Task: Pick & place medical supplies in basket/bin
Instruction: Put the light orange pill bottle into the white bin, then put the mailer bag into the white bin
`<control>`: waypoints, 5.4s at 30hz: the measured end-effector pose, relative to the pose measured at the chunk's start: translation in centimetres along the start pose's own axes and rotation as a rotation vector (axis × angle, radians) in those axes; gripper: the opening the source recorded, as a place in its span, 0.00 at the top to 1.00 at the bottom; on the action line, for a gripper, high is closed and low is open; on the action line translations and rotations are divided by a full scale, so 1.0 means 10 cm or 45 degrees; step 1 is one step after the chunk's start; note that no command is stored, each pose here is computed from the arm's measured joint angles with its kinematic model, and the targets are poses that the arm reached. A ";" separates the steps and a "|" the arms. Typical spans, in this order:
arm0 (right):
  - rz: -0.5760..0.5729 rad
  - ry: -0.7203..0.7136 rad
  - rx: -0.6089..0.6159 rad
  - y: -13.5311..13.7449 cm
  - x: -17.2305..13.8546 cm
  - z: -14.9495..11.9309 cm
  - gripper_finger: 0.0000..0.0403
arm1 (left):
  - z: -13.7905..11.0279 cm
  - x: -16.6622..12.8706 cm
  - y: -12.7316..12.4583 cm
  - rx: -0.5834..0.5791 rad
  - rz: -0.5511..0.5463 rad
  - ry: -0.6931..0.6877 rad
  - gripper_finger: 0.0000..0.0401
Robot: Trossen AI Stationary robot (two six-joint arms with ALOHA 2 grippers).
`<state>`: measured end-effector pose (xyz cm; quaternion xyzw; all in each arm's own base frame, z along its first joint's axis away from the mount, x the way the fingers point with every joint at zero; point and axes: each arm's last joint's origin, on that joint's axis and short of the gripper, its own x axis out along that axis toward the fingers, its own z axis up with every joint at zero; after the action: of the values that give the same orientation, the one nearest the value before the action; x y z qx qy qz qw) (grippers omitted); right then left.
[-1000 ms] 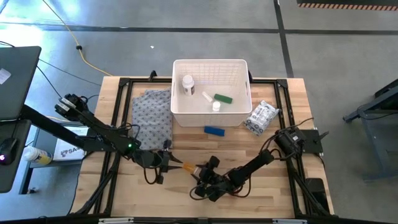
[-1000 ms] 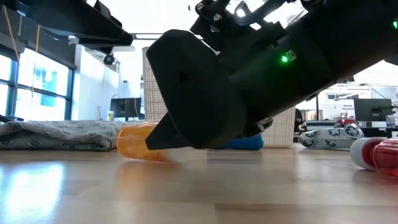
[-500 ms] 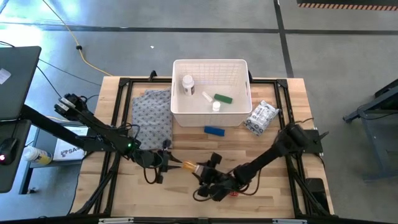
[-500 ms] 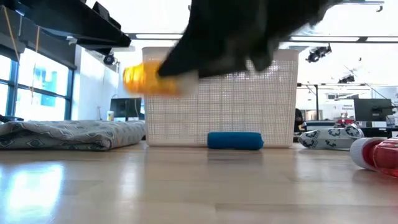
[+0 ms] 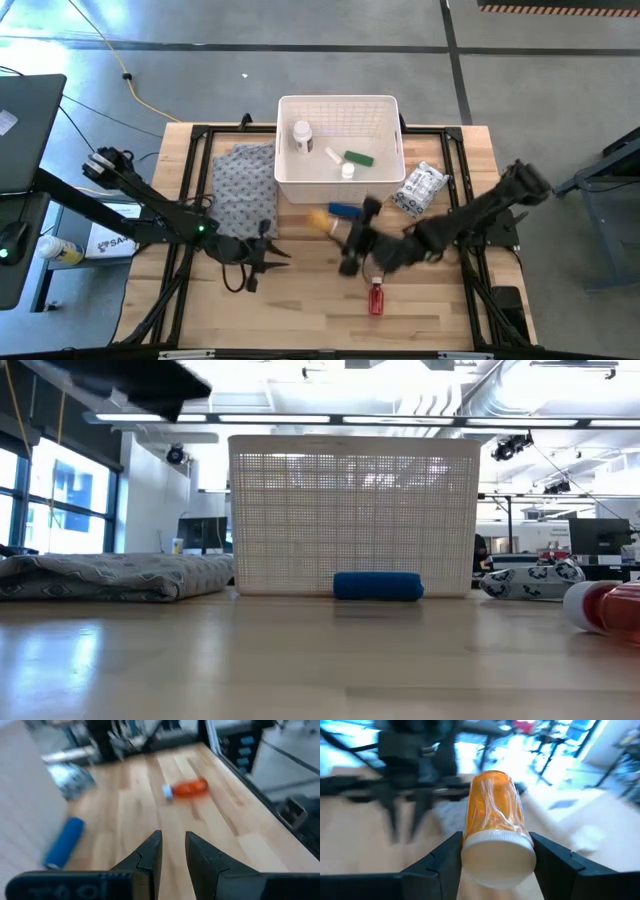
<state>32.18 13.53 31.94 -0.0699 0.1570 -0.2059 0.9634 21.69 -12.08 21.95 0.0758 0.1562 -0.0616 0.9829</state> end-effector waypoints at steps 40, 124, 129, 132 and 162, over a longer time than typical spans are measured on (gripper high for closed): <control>-0.105 0.794 0.364 -2.50 0.88 -0.20 0.51 | 0.11 -0.20 0.11 0.108 0.081 -0.036 0.71; 0.315 1.889 0.406 -2.82 2.00 -1.09 0.43 | 0.09 -0.20 0.11 0.254 0.078 0.000 0.71; 0.321 1.872 0.402 -2.80 2.01 -1.09 0.43 | 0.09 -0.20 0.11 0.254 0.078 -0.001 0.71; 0.346 1.869 0.419 -2.78 2.01 -1.08 0.43 | 0.08 -0.20 0.11 0.254 0.078 0.001 0.71; -0.092 1.069 0.248 -2.68 0.37 0.78 0.31 | 0.04 -0.20 0.11 0.243 0.078 0.058 0.71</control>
<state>27.89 -11.74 43.65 0.1059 0.5126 -0.2640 0.8102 20.10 -10.88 23.08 0.1750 0.1694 -0.0443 0.9689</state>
